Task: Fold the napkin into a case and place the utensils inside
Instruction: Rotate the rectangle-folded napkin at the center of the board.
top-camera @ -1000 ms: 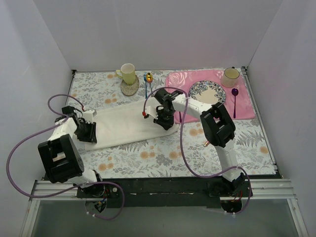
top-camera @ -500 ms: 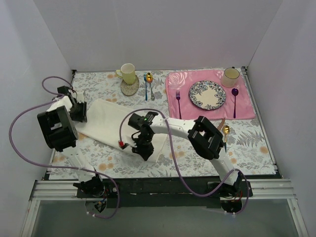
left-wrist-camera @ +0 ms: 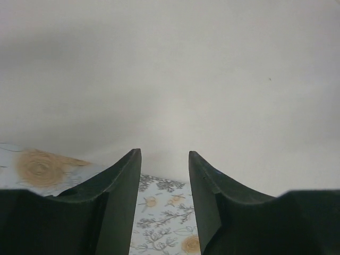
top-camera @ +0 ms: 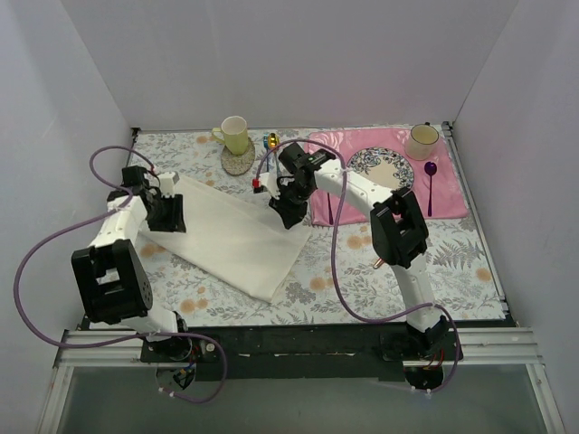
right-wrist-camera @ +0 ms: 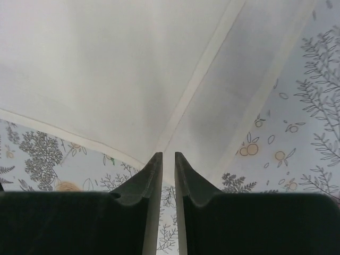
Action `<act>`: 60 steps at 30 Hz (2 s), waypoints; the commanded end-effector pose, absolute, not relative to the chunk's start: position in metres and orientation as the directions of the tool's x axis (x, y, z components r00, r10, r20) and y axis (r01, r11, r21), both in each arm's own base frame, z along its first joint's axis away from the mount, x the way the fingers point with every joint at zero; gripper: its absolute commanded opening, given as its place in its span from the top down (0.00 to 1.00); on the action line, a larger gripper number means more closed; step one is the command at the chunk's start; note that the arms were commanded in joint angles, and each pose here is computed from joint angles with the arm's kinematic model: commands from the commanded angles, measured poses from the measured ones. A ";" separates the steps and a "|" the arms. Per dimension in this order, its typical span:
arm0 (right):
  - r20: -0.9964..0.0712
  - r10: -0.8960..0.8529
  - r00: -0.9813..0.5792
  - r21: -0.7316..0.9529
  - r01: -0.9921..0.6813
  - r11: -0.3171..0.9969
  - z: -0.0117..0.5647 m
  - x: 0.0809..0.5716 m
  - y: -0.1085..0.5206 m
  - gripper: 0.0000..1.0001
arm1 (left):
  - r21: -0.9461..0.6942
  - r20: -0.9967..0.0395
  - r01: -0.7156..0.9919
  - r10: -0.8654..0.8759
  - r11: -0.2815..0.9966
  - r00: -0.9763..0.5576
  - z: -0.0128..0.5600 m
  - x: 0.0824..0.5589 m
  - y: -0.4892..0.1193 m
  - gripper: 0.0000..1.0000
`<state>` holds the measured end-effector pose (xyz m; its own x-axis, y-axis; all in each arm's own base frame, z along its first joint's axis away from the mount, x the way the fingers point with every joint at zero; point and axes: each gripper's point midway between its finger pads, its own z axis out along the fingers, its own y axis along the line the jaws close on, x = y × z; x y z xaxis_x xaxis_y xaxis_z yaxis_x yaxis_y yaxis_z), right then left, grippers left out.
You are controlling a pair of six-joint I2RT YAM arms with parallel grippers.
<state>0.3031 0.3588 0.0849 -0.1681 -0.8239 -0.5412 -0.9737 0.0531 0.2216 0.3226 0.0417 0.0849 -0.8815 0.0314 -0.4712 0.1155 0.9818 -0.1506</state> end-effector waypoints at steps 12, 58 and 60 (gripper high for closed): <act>-0.357 -0.934 -0.020 0.328 -0.939 -0.105 -0.004 0.194 0.364 0.83 | -0.049 -0.341 0.021 0.003 0.999 -0.940 0.018 0.332 0.062 0.70; -0.697 -0.714 -0.060 0.413 -0.848 -0.332 0.051 0.078 0.531 0.77 | -0.117 -0.392 -0.002 -0.048 0.993 -0.919 0.054 0.335 0.099 0.58; -0.721 -0.687 -0.088 0.404 -0.859 -0.314 0.067 0.096 0.535 0.71 | -0.136 -0.415 0.022 -0.036 0.990 -0.909 0.058 0.350 0.094 0.58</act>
<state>0.0880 0.5204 0.0352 0.0080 -0.7357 -0.6773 -0.8867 -0.3183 0.3353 0.3049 0.0909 0.0330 -0.9531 -0.1039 -0.2843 -0.0636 0.9870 -0.1475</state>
